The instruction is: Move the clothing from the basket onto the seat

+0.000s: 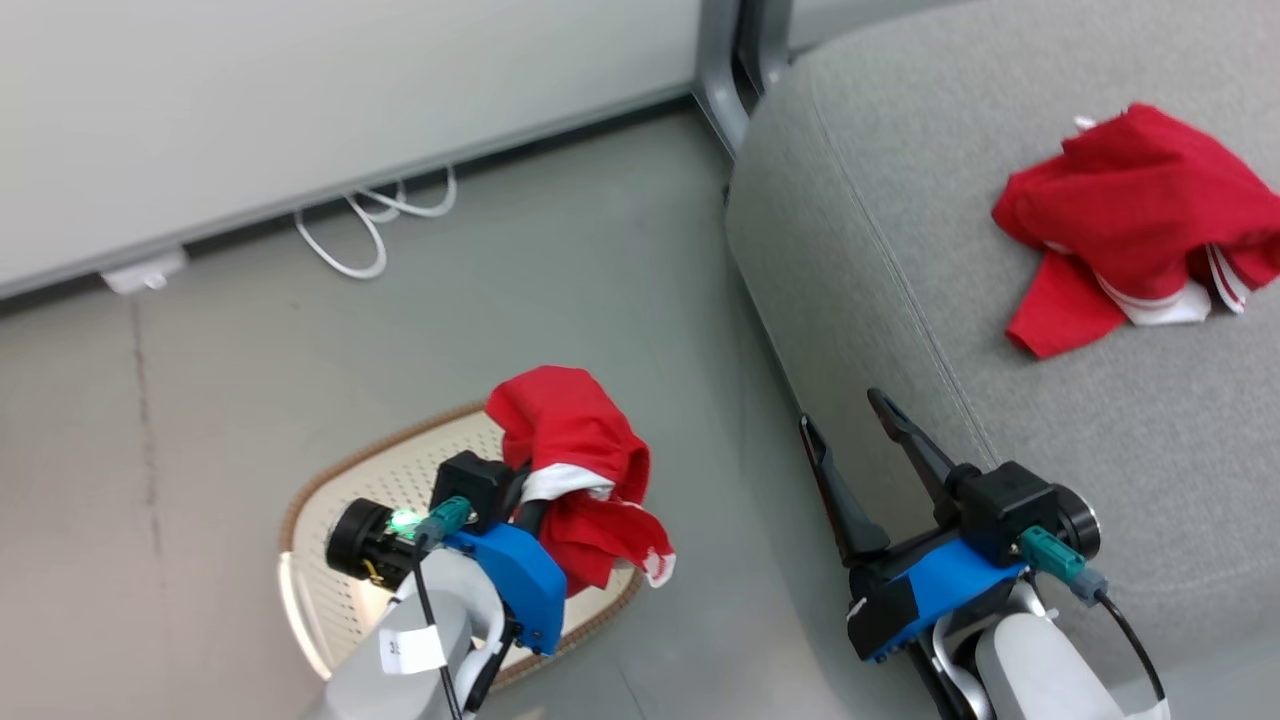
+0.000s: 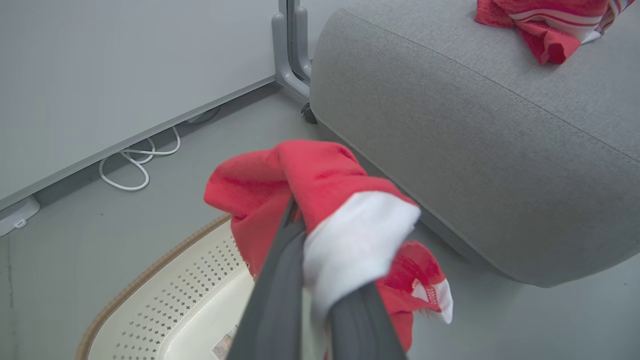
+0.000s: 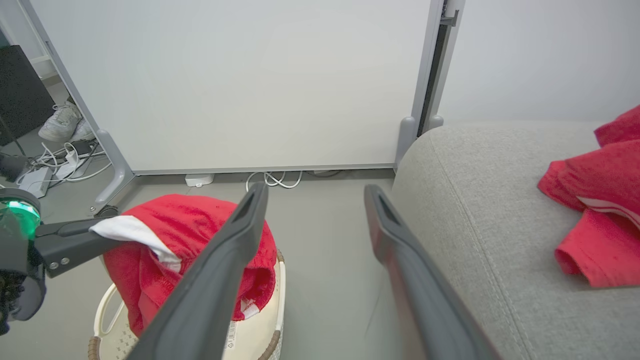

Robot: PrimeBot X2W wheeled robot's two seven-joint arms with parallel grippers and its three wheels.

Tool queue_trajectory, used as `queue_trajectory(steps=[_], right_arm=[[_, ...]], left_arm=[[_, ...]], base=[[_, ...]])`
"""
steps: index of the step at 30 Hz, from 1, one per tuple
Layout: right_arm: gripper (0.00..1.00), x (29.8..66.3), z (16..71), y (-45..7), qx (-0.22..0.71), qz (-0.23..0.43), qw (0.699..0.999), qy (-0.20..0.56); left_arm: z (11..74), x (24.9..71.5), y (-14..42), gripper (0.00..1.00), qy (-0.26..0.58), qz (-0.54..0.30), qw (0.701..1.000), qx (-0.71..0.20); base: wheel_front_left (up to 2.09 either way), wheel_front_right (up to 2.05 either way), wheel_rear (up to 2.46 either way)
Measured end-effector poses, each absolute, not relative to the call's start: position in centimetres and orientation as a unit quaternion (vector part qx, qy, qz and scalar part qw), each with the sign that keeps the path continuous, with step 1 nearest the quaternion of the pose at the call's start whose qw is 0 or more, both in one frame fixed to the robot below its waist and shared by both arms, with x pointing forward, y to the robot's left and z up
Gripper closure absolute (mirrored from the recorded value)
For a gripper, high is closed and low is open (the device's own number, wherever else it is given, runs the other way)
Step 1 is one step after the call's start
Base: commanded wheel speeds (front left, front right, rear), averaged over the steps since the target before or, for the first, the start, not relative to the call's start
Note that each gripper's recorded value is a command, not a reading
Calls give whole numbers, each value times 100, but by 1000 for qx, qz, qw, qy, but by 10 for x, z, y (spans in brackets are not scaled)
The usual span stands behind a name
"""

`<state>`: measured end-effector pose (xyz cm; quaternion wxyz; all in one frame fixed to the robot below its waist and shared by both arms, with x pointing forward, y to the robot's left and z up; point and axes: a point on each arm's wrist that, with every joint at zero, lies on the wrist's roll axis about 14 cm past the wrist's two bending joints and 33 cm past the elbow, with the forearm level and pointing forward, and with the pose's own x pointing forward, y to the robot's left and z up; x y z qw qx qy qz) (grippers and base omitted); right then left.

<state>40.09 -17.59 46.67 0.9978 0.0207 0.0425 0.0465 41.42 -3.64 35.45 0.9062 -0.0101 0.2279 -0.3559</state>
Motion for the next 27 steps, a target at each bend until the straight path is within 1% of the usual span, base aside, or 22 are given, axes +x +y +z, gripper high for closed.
queue_trajectory(steps=[9, 17, 27], right_arm=[[0, 385, 490, -141, 29, 94, 995, 20], [0, 378, 503, -117, 34, 128, 991, 6], [0, 375, 510, -93, 35, 163, 986, 1]], left_arm=[[431, 407, -37, 100, 130, -361, 923, -7], [483, 408, -30, 100, 61, -354, 933, -4], [540, 412, -36, 100, -4, -369, 929, -3]], base=[[0, 0, 0], [0, 0, 0], [0, 0, 0]])
